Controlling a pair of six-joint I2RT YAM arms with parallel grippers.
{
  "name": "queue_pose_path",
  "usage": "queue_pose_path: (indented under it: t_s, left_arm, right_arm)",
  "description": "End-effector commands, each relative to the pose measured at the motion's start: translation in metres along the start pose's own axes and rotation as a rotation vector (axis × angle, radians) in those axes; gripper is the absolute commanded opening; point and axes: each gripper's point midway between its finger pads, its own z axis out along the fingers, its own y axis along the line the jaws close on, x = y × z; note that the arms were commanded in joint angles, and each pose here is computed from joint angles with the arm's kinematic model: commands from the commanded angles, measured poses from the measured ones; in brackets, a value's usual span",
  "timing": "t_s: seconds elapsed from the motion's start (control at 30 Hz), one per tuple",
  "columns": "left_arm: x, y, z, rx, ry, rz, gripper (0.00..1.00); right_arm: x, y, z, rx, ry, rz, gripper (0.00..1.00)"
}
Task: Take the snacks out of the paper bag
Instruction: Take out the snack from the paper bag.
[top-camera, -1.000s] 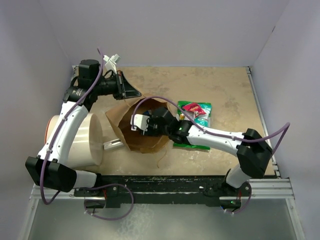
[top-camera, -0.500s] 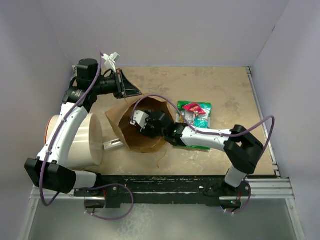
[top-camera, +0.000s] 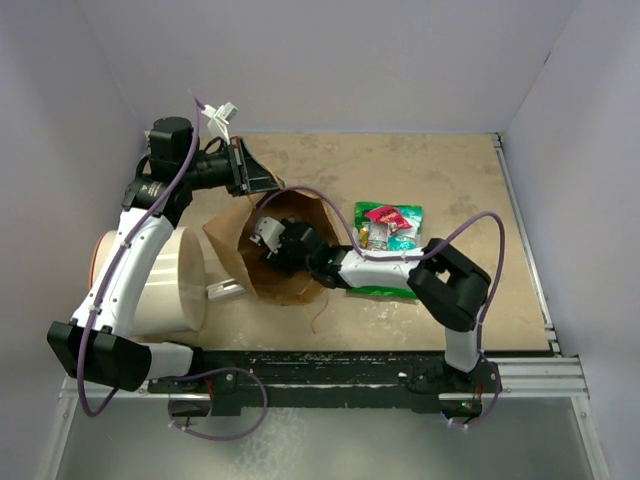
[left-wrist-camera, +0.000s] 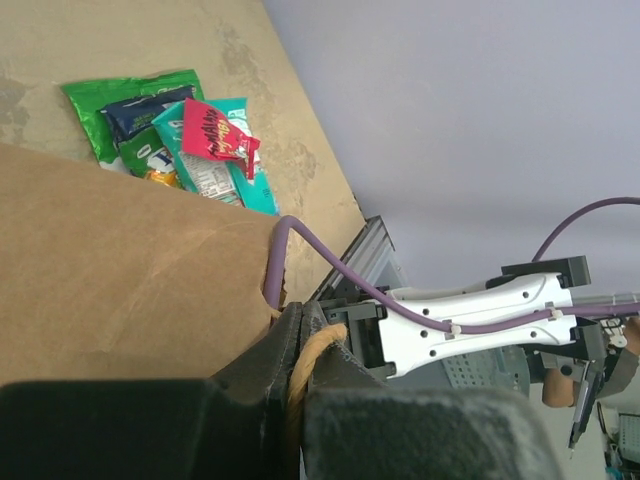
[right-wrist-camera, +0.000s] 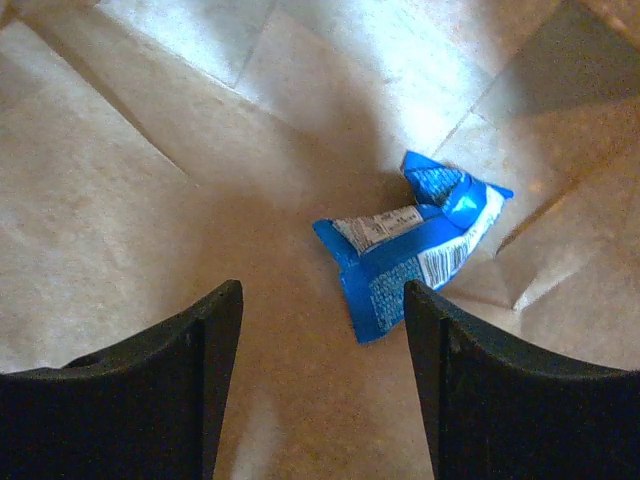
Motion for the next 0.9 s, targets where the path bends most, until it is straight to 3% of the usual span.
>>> queue_pose_path:
  t_s: [0.0, 0.2, 0.4, 0.67, 0.87]
  left_arm:
    - [0.001, -0.019, -0.004, 0.067, 0.006, 0.044, 0.0]
    - [0.005, -0.019, -0.006, 0.062, 0.011, 0.045, 0.0]
    - [0.009, -0.011, -0.006, 0.028, 0.016, 0.031, 0.0]
    - [0.013, -0.01, -0.006, 0.035, 0.019, 0.031, 0.0]
    - [0.018, -0.01, -0.007, 0.035, 0.028, 0.029, 0.0]
  right_arm:
    - [-0.023, -0.025, 0.014, 0.086, -0.048, 0.103, 0.68]
    - [-0.008, -0.028, 0.027, 0.074, 0.014, 0.107, 0.66]
    - [-0.014, -0.031, 0.013, 0.05, -0.003, 0.082, 0.66]
    - [-0.006, -0.045, 0.019, 0.157, 0.049, 0.22, 0.68]
    - [0.008, -0.056, 0.033, 0.212, 0.104, 0.219, 0.64]
